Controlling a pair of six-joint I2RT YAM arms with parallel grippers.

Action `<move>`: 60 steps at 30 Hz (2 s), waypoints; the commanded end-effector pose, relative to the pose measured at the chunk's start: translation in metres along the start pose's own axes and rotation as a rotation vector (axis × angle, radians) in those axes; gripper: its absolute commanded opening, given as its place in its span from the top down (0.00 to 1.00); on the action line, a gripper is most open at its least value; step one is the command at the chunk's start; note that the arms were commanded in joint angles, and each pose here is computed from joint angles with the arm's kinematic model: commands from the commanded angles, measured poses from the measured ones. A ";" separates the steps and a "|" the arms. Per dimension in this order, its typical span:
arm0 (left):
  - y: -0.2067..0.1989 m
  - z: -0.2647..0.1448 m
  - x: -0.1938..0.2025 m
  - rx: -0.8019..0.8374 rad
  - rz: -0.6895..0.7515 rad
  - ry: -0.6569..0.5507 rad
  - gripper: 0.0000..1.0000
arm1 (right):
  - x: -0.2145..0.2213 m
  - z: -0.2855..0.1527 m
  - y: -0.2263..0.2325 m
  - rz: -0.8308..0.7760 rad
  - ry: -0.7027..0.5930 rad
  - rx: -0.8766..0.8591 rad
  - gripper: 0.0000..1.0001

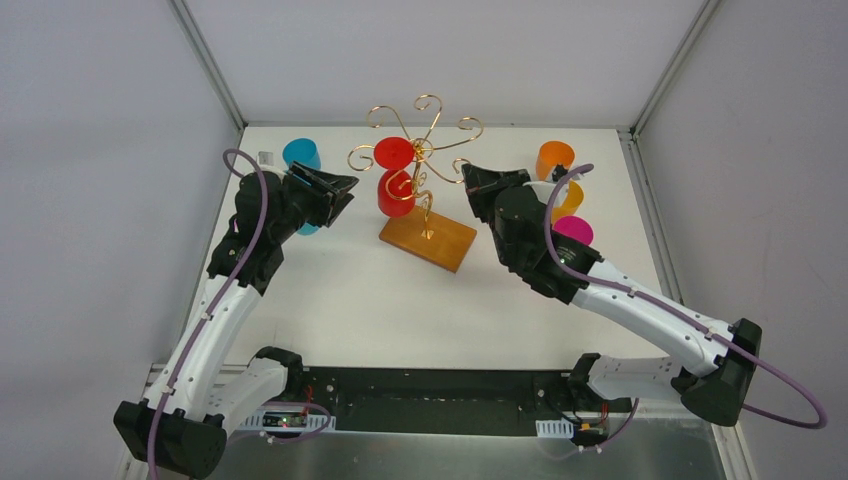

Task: Take the wine glass off the wine glass rack
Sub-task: Adjust the wine rack at the center of the board.

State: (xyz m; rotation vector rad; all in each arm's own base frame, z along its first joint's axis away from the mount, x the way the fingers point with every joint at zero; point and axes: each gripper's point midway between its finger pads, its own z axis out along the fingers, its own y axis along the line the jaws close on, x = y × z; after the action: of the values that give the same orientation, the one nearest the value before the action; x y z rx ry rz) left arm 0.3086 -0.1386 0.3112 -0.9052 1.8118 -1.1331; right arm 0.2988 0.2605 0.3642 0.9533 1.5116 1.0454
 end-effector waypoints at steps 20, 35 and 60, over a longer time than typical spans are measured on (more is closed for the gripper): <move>-0.066 0.017 -0.013 0.155 0.018 0.074 0.64 | -0.019 -0.014 0.041 0.165 -0.044 -0.118 1.00; -0.082 0.032 -0.028 0.166 0.048 0.088 0.68 | 0.013 -0.027 0.033 0.152 0.041 -0.119 1.00; -0.071 0.074 -0.054 0.127 0.030 0.177 0.72 | 0.057 -0.029 0.031 0.126 0.112 -0.114 0.98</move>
State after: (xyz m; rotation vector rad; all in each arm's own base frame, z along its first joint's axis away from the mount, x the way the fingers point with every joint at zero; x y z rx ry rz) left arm 0.4083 -0.1352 0.3438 -0.8214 1.9057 -1.2625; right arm 0.2643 0.3094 0.3581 0.9351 1.5172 1.2087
